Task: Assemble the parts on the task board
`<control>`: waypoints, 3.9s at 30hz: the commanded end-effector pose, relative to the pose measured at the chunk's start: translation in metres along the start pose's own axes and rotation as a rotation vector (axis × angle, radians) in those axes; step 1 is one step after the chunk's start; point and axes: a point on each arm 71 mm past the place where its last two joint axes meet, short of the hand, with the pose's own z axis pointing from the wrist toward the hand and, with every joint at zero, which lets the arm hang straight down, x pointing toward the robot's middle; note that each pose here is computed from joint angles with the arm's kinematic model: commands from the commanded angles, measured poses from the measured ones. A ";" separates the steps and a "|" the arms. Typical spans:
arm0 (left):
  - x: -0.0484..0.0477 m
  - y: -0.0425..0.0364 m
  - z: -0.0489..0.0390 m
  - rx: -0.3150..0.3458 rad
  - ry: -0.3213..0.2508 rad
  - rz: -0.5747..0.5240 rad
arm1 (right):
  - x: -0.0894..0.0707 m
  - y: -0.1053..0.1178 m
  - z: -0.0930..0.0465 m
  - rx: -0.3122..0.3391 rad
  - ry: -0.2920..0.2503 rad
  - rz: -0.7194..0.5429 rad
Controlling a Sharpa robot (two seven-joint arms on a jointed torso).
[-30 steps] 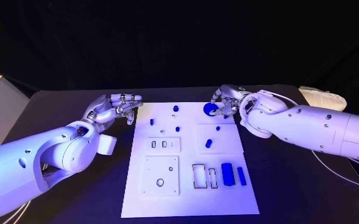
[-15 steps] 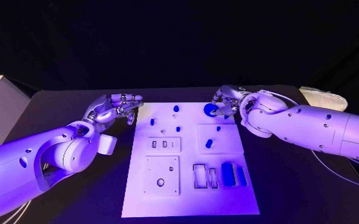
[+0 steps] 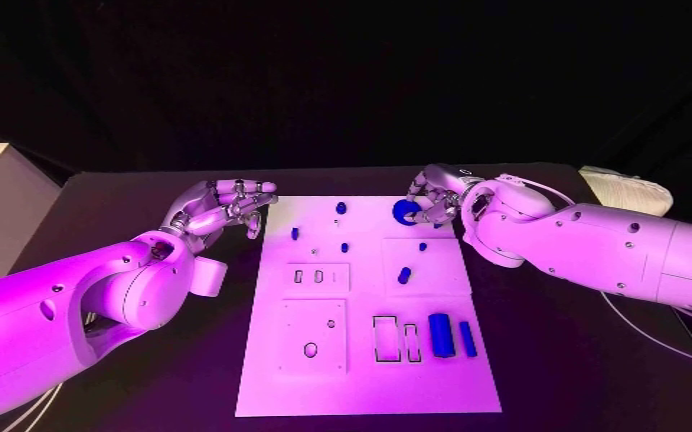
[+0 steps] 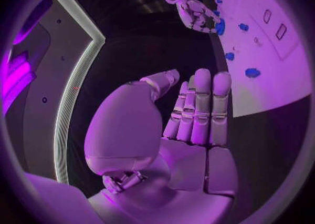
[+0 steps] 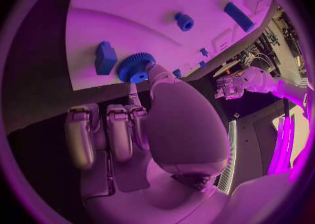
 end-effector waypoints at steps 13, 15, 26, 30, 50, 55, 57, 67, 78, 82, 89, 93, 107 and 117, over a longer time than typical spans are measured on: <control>0.0048 0.0002 0.0019 -0.007 0.030 -0.009 | -0.005 0.059 -0.014 -0.169 -0.157 0.001; 0.0047 0.0008 0.0019 -0.015 0.029 -0.008 | -0.002 0.080 -0.017 -0.229 -0.153 -0.001; 0.0072 0.0024 0.0031 -0.035 0.034 -0.003 | 0.021 0.120 -0.013 -0.285 -0.091 -0.022; 0.0086 0.0027 0.0036 -0.038 0.038 -0.003 | 0.030 0.122 -0.008 -0.282 -0.071 -0.037; 0.0114 0.0036 0.0058 -0.041 0.054 -0.005 | 0.042 0.128 -0.003 -0.286 -0.123 -0.051; 0.0108 0.0035 0.0055 -0.041 0.053 -0.005 | 0.042 0.129 -0.004 -0.291 -0.143 -0.050; 0.0107 0.0035 0.0054 -0.041 0.053 -0.005 | 0.042 0.129 -0.004 -0.291 -0.151 -0.048; 0.0096 0.0040 0.0061 -0.041 0.051 -0.004 | 0.040 0.125 -0.004 -0.284 -0.174 -0.043; 0.0100 0.0045 0.0068 -0.043 0.053 -0.004 | 0.043 0.123 0.000 -0.266 -0.145 -0.058; 0.0095 0.0045 0.0066 -0.044 0.053 -0.004 | 0.045 0.121 0.002 -0.254 -0.126 -0.068; 0.0092 0.0045 0.0063 -0.044 0.053 -0.004 | 0.046 0.119 0.004 -0.238 -0.115 -0.080; 0.0090 0.0045 0.0061 -0.045 0.054 -0.004 | 0.047 0.117 0.005 -0.231 -0.111 -0.088; 0.0083 0.0045 0.0058 -0.046 0.052 -0.003 | 0.049 0.117 0.008 -0.230 -0.086 -0.087; 0.0077 0.0046 0.0058 -0.047 0.051 -0.001 | 0.052 0.116 0.009 -0.232 -0.038 -0.061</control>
